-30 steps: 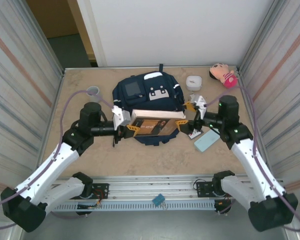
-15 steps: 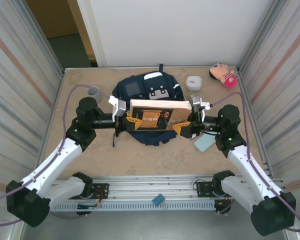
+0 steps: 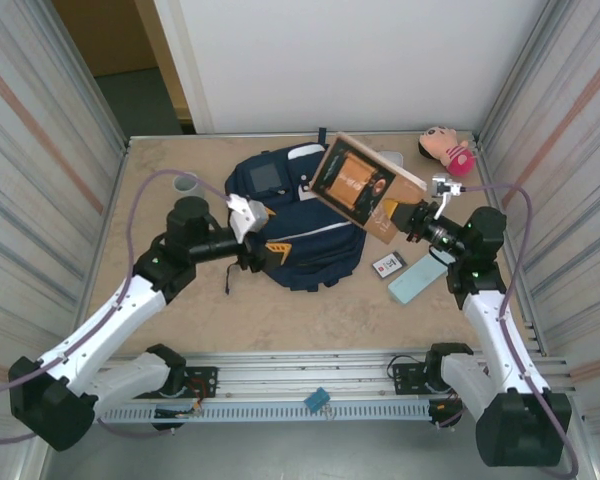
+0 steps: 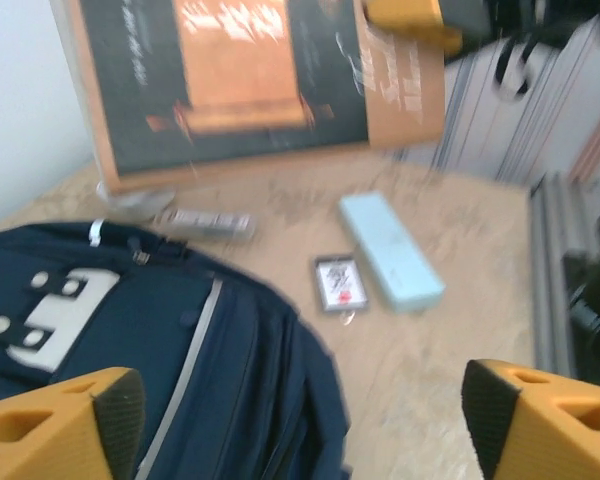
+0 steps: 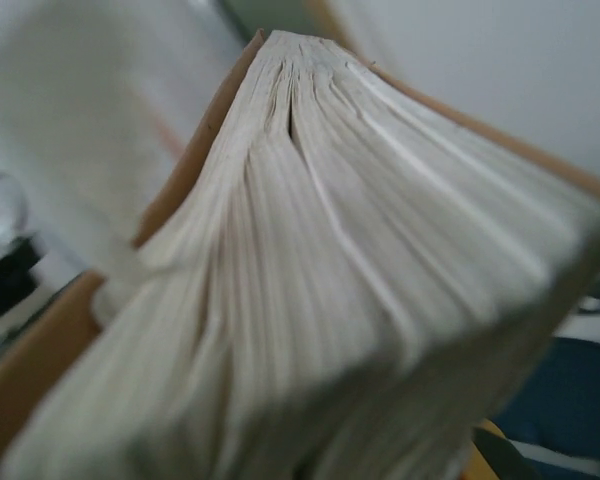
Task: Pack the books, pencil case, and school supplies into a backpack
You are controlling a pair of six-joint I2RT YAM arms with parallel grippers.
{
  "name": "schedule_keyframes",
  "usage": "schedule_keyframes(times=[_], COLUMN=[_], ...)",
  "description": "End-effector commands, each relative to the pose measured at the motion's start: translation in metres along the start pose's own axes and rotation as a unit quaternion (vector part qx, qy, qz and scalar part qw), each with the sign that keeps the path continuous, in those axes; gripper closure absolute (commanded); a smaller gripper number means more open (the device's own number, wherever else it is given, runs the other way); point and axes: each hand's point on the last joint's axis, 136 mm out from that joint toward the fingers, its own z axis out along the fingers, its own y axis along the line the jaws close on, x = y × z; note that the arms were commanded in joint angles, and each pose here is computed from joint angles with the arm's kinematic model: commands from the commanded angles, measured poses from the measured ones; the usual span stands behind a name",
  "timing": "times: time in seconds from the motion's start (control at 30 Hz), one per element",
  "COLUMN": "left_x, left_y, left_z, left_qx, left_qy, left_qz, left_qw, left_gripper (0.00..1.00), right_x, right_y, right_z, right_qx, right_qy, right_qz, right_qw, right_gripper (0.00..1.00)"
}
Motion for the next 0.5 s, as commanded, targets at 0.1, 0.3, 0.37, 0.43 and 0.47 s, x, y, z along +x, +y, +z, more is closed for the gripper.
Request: schedule_keyframes(times=[0.1, 0.3, 0.37, 0.43, 0.47], left_x=[0.083, 0.088, 0.086, 0.089, 0.089], left_y=[0.036, 0.048, 0.056, 0.060, 0.060], left_z=[0.038, 0.094, 0.115, 0.135, 0.144], left_qx=[-0.068, -0.045, -0.053, -0.043, -0.035], left_qy=[0.181, 0.206, 0.208, 0.212, 0.213], left_qz=[0.059, 0.055, 0.049, 0.039, 0.036], left_qw=[0.979, 0.976, 0.975, 0.976, 0.976], left_gripper=[0.11, 0.08, 0.07, 0.07, 0.06], right_x=[0.002, 0.025, 0.029, 0.032, 0.032], right_y=[-0.078, -0.084, -0.087, -0.091, -0.091], right_z=[-0.042, -0.050, -0.053, -0.057, -0.059], right_qx=[0.264, 0.302, 0.315, 0.323, 0.325], right_qy=[-0.074, -0.024, -0.019, -0.023, -0.029], right_qz=[0.115, 0.109, 0.110, 0.111, 0.111], right_qw=[0.955, 0.947, 0.943, 0.939, 0.939], right_gripper=[1.00, 1.00, 1.00, 1.00, 1.00])
